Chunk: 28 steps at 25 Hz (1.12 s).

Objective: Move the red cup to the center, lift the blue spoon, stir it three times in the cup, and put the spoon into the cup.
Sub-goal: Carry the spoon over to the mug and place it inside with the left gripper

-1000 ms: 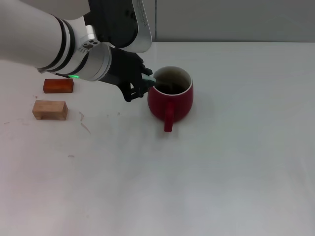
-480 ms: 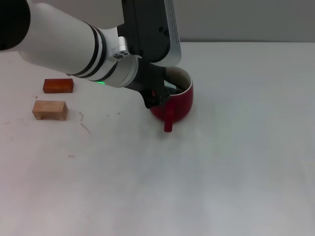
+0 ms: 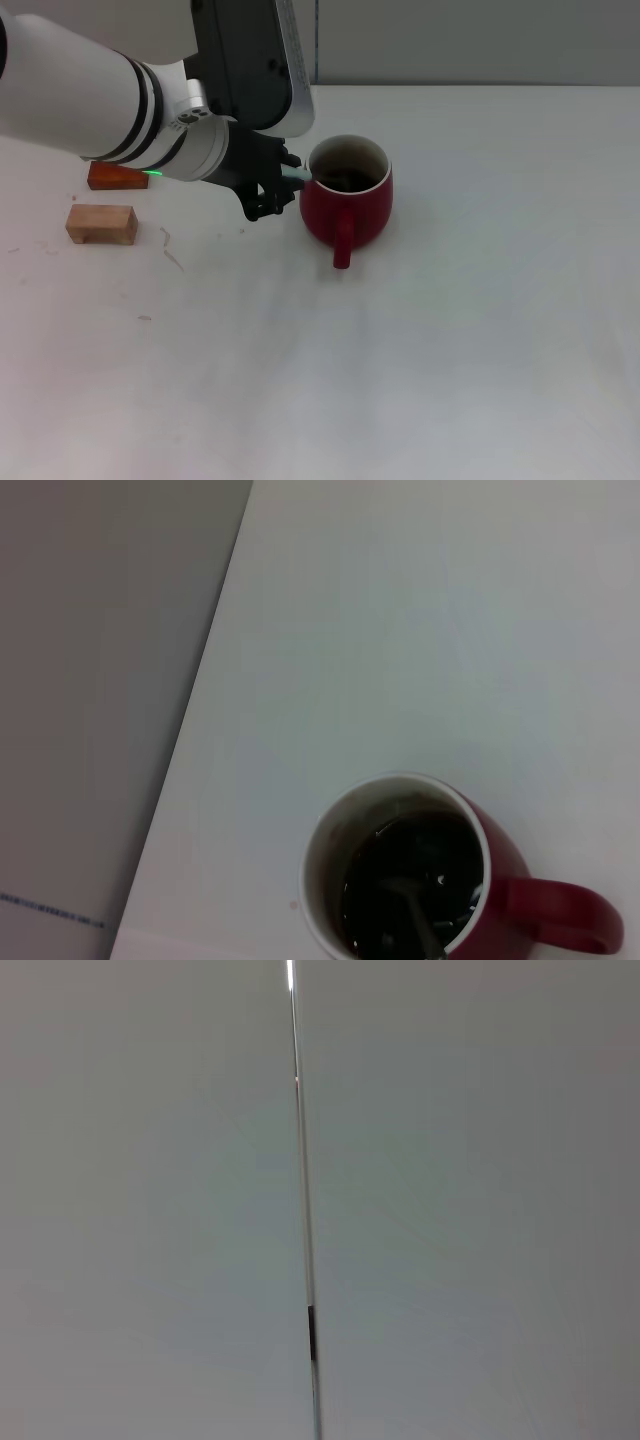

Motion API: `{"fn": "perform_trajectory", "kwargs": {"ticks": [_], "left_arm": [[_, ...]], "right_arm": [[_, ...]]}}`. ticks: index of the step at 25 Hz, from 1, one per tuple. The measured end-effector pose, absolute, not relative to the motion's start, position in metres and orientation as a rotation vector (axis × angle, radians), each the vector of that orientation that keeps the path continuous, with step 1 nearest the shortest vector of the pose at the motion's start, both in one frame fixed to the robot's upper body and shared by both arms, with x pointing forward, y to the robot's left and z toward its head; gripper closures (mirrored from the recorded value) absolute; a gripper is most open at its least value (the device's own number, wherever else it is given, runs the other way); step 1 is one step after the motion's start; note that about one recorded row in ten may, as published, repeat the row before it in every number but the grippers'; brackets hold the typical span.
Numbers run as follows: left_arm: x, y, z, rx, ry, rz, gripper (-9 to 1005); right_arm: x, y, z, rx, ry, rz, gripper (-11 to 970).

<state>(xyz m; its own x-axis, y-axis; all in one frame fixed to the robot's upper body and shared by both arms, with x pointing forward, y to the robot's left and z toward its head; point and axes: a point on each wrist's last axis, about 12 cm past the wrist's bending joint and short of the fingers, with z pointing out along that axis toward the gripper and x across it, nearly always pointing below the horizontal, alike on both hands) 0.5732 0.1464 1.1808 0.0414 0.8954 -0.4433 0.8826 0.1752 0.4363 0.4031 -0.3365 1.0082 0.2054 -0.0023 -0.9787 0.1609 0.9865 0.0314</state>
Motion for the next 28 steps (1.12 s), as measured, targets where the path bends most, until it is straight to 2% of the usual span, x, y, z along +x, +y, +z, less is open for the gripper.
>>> {"fn": "perform_trajectory", "kwargs": {"ticks": [9, 16, 21, 28], "left_arm": [[0.583, 0.137, 1.189, 1.637, 1.757, 0.034, 816], [0.572, 0.121, 1.190, 1.707, 1.704, 0.008, 817], [0.562, 0.129, 1.192, 1.708, 1.714, 0.014, 816], [0.571, 0.151, 1.189, 1.651, 1.784, 0.073, 817]], "right_arm": [[0.403, -0.336, 1.008, 0.135, 1.362, -0.113, 133], [0.403, -0.336, 1.008, 0.135, 1.361, -0.112, 134], [0.405, -0.334, 1.009, 0.127, 1.359, -0.101, 134], [0.407, -0.332, 1.008, 0.121, 1.366, -0.090, 134]]}}
